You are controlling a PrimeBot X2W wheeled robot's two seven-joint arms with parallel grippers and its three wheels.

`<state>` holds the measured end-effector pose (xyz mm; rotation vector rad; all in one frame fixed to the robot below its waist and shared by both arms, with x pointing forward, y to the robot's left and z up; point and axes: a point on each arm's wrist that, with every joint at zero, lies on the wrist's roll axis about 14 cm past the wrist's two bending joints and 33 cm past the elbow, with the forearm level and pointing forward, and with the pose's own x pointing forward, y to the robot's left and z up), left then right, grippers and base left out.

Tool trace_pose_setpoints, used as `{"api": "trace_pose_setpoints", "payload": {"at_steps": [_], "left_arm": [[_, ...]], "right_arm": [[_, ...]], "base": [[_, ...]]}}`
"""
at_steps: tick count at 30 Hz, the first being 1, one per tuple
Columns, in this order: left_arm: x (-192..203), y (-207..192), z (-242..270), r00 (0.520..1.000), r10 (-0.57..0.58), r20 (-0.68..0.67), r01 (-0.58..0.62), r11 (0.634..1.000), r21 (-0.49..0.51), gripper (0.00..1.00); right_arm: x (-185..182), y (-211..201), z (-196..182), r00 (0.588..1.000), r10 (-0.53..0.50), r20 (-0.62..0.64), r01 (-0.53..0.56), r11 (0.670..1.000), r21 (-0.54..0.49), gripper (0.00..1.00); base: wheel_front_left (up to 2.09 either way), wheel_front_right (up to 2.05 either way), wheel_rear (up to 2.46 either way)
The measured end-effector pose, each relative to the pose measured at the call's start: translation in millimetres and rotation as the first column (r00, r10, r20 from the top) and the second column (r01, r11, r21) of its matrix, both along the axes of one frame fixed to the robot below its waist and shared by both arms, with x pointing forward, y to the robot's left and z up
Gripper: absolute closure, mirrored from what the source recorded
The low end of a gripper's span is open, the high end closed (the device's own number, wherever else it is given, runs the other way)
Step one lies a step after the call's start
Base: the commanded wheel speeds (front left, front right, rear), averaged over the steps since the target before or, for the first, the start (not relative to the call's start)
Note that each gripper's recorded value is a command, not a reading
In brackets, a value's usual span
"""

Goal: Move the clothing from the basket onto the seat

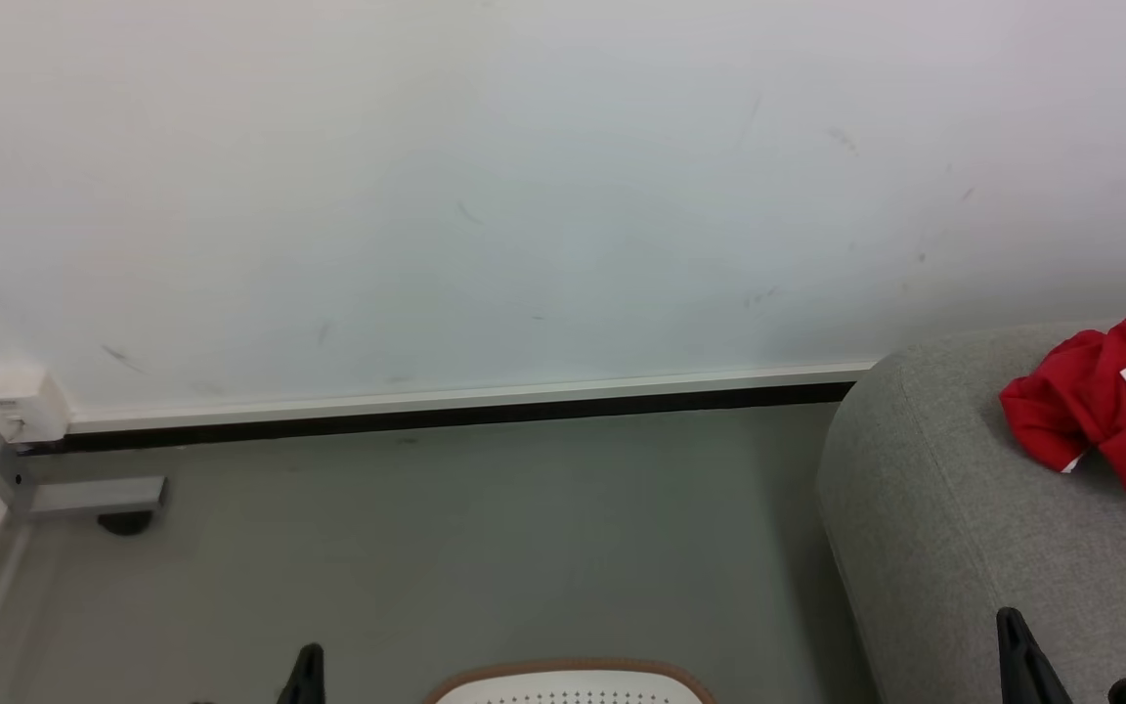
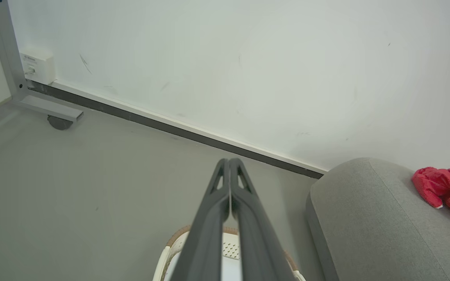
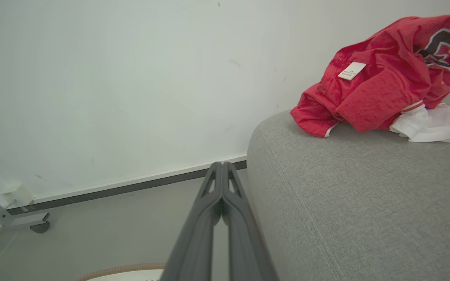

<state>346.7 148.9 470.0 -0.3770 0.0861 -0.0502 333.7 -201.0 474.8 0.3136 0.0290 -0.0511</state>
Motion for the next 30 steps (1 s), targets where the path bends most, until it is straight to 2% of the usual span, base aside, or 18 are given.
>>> {"api": "trace_pose_setpoints", "payload": {"at_steps": [12, 20, 30], "left_arm": [[8, 11, 4, 0.998, 0.051, -0.033, -0.057, 0.98, -0.188, 1.0], [13, 16, 8, 0.996, 0.074, -0.048, -0.085, 0.949, -0.305, 1.0], [17, 21, 12, 0.994, 0.085, -0.064, -0.104, 0.898, -0.427, 1.0]], "right_arm": [[8, -5, 4, 0.999, -0.034, 0.001, 0.033, 0.979, 0.202, 1.0], [12, -7, 5, 0.999, -0.048, -0.006, 0.047, 0.946, 0.322, 1.0], [18, -7, 8, 0.998, -0.057, -0.006, 0.054, 0.889, 0.455, 1.0]], "base": [[0.0, 0.0, 0.0], [0.0, 0.0, 0.0], [0.0, 0.0, 0.0]]}}
